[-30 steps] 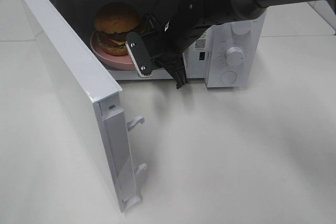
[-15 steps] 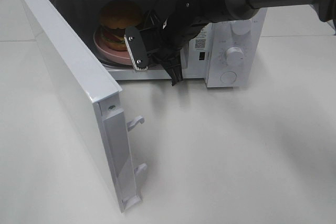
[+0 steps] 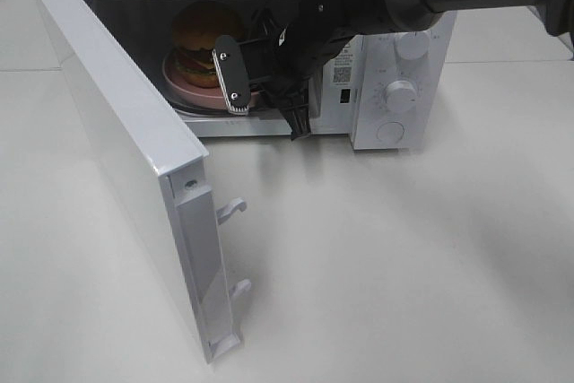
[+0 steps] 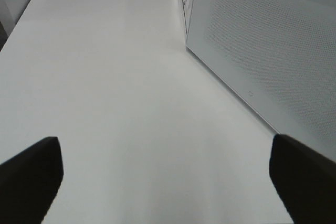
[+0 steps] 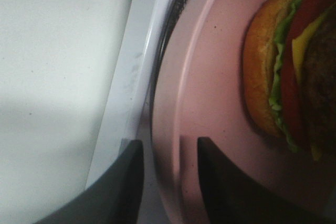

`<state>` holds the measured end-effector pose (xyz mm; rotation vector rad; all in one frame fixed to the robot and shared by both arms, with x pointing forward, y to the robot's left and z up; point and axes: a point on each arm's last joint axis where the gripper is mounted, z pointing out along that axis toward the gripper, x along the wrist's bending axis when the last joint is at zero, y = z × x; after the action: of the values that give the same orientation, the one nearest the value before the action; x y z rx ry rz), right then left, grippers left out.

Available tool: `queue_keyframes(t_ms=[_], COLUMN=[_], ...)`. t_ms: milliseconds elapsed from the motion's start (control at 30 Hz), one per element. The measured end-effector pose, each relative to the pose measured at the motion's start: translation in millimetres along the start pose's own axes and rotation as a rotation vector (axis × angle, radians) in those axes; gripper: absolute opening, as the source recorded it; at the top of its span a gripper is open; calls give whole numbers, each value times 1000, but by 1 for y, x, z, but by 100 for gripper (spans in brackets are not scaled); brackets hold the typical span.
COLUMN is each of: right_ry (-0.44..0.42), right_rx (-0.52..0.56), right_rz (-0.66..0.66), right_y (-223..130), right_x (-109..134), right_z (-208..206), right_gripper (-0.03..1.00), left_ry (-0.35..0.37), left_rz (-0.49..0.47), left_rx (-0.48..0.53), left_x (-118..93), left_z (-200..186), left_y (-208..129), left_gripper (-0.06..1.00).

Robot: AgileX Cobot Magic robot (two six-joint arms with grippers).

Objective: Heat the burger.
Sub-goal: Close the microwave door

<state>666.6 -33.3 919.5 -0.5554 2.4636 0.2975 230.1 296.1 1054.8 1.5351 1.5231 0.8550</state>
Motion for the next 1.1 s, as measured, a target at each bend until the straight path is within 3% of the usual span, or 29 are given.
queue_keyframes(t_ms=[167,500,767,1000,1067,1100], right_ry=[6,-20,-4,-56,-86,-86], right_rx=[1,5,8,0,-6,-6], right_rz=[59,79,77,83,121,121], right_y=[0,0,-1,-2,-2,-2], right_x=[0,9,33,45,47,47], right_z=[0,-19,-31,-53,-64,-64], right_gripper=[39,40,47,68,79,79], left_ry=[0,0,0,0,0,0], left_rz=[0,0,0,0,0,0], left_rx=[0,0,0,0,0,0], left_x=[0,0,0,0,0,0], left_z=[0,0,0,0,0,0], left_y=[0,0,0,0,0,0], left_gripper=[99,99,99,99,99,99])
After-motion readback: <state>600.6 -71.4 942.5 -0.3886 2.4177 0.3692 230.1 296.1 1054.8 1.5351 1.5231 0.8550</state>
